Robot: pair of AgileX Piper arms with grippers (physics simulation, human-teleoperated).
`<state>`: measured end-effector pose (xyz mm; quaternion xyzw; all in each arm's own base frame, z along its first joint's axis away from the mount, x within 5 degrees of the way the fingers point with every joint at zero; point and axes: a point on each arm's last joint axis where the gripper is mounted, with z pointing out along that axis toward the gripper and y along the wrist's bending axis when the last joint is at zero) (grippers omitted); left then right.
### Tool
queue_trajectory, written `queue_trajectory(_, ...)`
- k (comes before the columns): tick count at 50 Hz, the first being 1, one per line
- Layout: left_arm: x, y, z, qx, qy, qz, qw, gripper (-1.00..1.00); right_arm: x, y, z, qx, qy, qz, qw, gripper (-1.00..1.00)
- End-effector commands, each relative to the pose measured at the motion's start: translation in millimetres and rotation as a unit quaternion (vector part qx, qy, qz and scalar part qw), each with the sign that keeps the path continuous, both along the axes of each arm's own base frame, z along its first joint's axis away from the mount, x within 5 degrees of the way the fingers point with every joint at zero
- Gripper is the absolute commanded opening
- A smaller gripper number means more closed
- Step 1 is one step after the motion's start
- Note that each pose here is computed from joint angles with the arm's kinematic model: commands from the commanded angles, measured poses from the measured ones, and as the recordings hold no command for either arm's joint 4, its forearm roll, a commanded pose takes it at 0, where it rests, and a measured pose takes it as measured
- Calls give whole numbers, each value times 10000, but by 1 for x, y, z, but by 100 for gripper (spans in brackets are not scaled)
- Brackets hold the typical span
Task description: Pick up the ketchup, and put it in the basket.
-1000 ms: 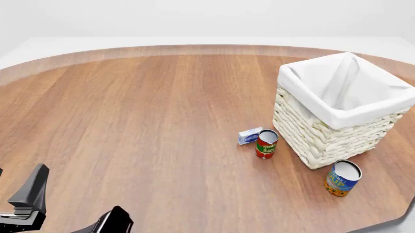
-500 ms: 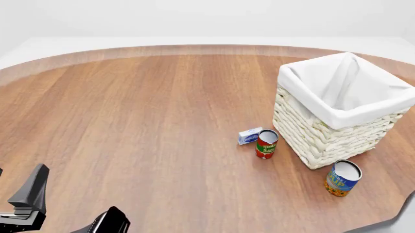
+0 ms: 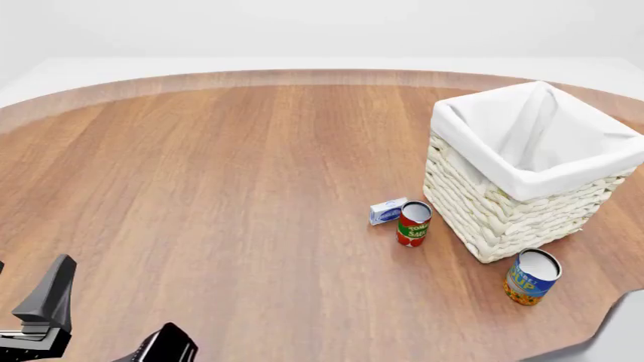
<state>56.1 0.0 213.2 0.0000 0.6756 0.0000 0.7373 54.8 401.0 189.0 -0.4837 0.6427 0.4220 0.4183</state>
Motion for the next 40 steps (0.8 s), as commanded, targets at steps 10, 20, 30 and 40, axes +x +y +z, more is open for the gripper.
queue_trajectory(10,0,0,0,0,0,0,10000,100,4,8,-8,-65,52,-48,10000,100)
queue_trajectory(20,0,0,0,0,0,0,10000,100,7,9,-10,-22,94,-95,9999,100)
queue_trajectory(30,0,0,0,0,0,0,10000,100,10,11,-14,-28,121,-139,9998,100)
queue_trajectory(40,0,0,0,0,0,0,10000,100,12,14,-16,-38,136,-158,9998,100)
